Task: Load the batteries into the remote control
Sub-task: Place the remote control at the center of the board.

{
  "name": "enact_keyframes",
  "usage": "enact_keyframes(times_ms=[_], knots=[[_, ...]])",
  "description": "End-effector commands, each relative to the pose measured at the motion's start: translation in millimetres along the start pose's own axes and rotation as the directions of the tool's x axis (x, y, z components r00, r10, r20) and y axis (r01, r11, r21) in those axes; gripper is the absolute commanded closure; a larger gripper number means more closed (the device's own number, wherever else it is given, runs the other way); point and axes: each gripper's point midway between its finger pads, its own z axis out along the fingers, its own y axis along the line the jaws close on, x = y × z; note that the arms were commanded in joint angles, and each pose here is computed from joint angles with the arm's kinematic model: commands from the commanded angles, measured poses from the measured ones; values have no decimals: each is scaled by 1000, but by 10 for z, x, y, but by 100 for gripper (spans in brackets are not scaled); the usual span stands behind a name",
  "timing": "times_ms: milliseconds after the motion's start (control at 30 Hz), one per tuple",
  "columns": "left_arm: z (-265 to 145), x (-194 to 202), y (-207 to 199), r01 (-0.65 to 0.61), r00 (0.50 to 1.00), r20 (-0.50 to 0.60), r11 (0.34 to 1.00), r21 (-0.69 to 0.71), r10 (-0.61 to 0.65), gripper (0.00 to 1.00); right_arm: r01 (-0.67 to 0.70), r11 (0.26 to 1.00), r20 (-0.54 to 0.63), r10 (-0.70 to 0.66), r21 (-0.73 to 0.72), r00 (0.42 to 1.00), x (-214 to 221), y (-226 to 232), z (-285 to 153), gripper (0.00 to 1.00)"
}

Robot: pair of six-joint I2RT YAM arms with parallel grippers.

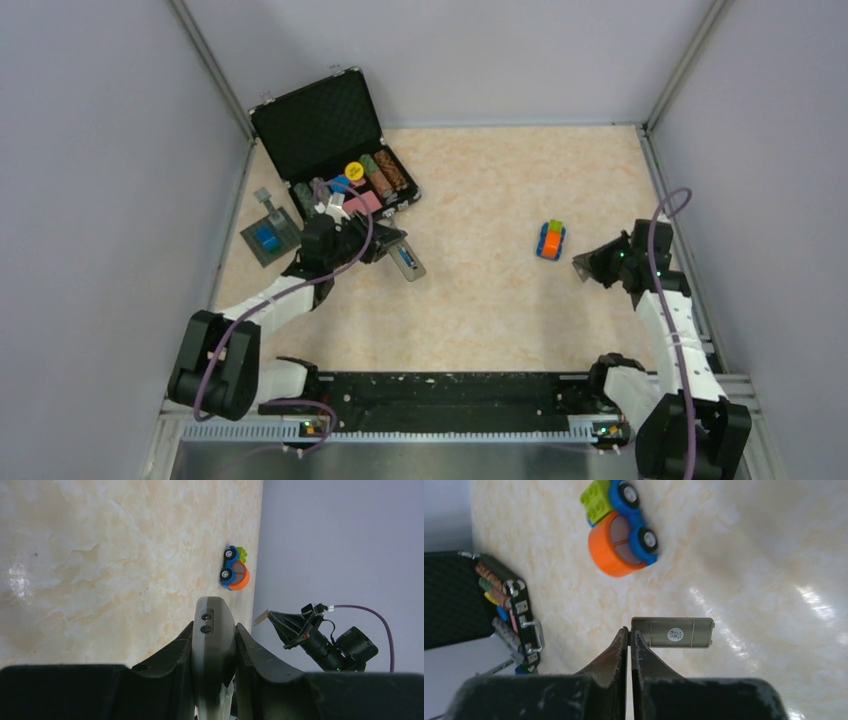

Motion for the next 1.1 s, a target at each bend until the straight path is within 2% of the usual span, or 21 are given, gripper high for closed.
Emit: enact_keyframes(times_ms=[0, 267, 367, 500, 733, 800, 933, 1067], knots=[[10, -87, -146, 40, 997, 66, 996, 83, -46, 100, -14, 982, -66, 2, -190, 998, 169, 577, -239, 100], [192, 50, 83, 72, 993, 91, 997, 21, -73, 100, 80, 926, -112, -130, -369, 985, 421, 1285, -477, 100], [280, 141, 221, 109, 982, 160, 994, -14, -105, 100, 100, 912, -126, -162, -397, 979, 529, 1431, -478, 100], [304, 73, 409, 110, 942, 325, 991, -79, -79, 97, 120, 902, -151, -198, -414, 969, 685, 1576, -459, 100], [350, 184, 827, 142, 924, 378, 968, -205, -55, 74, 133, 875, -204, -253, -466, 946, 977, 1794, -483, 100], [335, 243, 966, 167, 923, 379, 957, -236, -68, 62, 134, 863, -213, -266, -488, 940, 1044, 1863, -512, 100], [222, 319, 1192, 211, 917, 391, 928, -307, -79, 47, 126, 843, -236, -284, -523, 929, 1148, 1973, -557, 100], [49, 343, 1323, 246, 906, 417, 893, -378, -73, 25, 110, 826, -255, -293, -552, 922, 1205, 2064, -601, 100]])
